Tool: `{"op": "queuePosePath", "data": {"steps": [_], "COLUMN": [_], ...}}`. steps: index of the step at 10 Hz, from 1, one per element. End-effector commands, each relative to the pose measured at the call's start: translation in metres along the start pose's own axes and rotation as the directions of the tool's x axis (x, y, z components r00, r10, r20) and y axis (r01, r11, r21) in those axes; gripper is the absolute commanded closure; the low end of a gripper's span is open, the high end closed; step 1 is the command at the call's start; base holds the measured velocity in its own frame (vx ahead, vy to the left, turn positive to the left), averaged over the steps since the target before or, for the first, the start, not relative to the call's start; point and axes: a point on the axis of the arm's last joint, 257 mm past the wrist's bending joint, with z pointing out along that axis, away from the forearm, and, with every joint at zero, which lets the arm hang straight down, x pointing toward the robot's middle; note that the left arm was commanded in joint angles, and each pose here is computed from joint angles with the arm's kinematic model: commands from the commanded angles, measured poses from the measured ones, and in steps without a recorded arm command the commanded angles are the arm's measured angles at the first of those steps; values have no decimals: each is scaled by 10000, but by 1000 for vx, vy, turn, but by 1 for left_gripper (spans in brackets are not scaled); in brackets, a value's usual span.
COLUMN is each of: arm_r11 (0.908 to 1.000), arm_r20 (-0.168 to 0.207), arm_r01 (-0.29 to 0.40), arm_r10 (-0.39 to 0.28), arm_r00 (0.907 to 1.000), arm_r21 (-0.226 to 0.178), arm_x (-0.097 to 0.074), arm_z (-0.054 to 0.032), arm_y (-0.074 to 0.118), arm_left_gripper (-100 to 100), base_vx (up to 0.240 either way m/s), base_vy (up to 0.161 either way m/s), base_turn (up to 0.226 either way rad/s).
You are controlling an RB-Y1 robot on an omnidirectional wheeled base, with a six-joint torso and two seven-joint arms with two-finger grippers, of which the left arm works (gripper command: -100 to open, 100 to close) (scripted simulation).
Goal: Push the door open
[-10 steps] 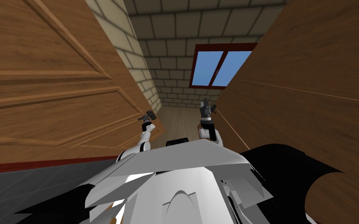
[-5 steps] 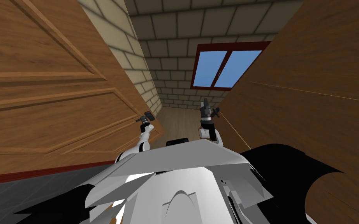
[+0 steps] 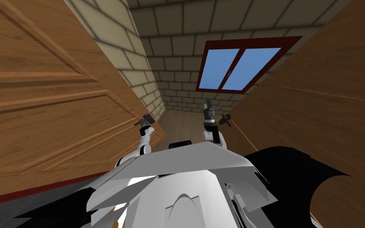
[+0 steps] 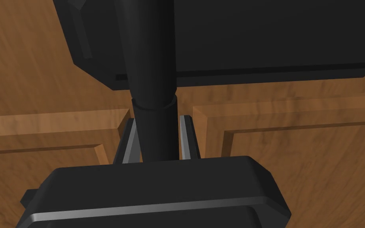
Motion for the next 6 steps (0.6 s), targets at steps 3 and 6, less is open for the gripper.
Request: {"op": "queuePosePath", "data": {"steps": [3, 6], "arm_r11": [10000, 10000], "arm_r20": [292, 917], "arm_r01": [-19, -20], "arm_r10": [18, 15], "arm_r00": [9996, 9958], "arm_r21": [3, 53], "arm_x": [-139, -427], "arm_z": [28, 58], "arm_y": [8, -17], "arm_left_gripper": [100, 100], "base_vx": [154, 173], "base_vy": [-16, 14], "base_turn": [44, 37]}}
